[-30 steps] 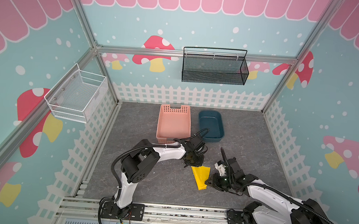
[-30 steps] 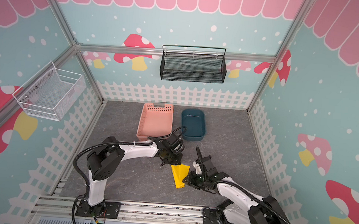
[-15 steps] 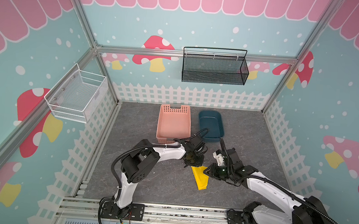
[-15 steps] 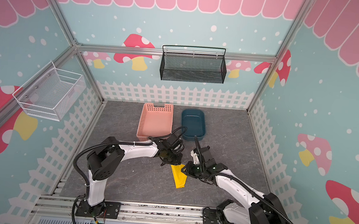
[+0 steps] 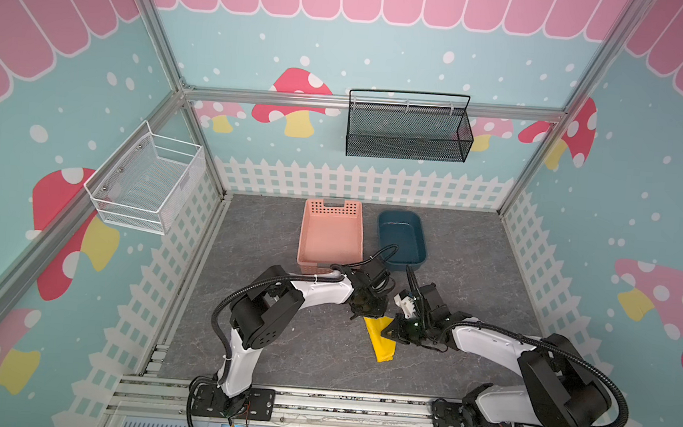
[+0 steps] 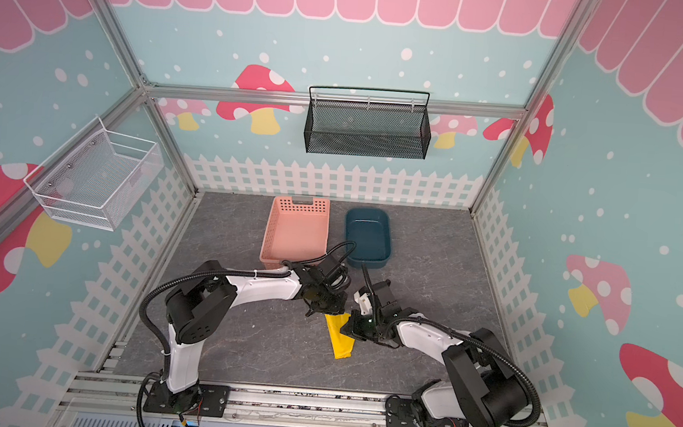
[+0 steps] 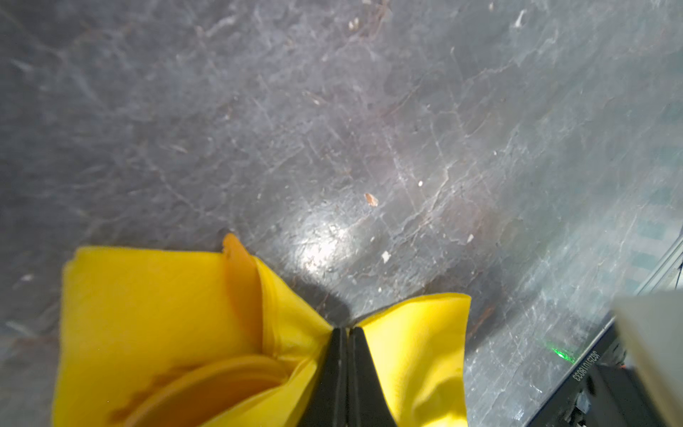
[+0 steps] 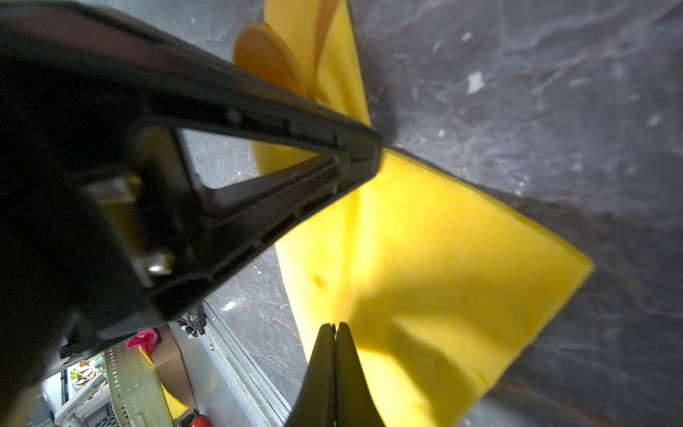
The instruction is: Place the utensils on the paper napkin and roll it up
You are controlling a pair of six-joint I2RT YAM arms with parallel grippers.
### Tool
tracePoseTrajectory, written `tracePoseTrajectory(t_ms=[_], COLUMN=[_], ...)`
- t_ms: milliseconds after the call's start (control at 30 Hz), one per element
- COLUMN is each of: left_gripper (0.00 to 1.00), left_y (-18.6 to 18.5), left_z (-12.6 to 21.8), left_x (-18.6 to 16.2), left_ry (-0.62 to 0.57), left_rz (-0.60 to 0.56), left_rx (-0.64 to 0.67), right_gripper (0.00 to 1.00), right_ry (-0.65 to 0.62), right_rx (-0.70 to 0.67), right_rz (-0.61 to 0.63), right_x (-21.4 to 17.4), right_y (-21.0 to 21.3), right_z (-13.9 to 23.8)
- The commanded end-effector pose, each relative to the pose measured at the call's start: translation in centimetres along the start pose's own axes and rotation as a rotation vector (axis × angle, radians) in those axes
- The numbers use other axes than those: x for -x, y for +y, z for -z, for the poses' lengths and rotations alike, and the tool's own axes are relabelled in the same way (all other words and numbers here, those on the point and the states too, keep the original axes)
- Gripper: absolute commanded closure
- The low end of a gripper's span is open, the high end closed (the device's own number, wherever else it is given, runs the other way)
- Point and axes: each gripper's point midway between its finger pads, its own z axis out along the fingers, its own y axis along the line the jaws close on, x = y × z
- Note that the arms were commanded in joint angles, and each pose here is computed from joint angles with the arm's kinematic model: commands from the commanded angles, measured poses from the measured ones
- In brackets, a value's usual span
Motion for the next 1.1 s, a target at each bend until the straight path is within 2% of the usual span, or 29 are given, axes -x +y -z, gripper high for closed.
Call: tracePoseTrajectory(t_ms=[0,267,467,600,800,1067], left_gripper=[0.94,0.93,0.86,0.83,0.72,0.52], left_y=[2.2,1.0,-1.7,-2.2,-0.3,1.1], left_z=[-1.1,0.0,4.4,6.7,7.8,7.4], left_x=[-1.8,-0.9,1.6,2.0,0.5,-1.7], left_ry=[0.050,0.027,-0.091,-0.142,-0.185,-0.207], left_rz=[-0.001,-0.009,-0.024,-0.004,0.112,0.315], left_rx=[0.081,0.055,0.014,-0.007,-0.056,-0.260], right_gripper=[0.98,1.00,1.00,1.00,1.00,1.00], right_ry=[0.011,0.031,0.034,0.037,0.037,0.034], right_rx=[-0.057,-0.126,-0.143,-0.142,-0.136,-0.122], right_rz=[-0.014,-0.046,-0.061,-0.068,-0.070,-0.070], right_x=[-0.8,-2.1,-2.9,-3.1,-3.3,-3.2], right_y=[-2.1,-4.6,-5.4,-5.7,-5.6,-5.4], right_z=[-0.5,-0.9,-0.9,-1.0,-1.0,-1.0])
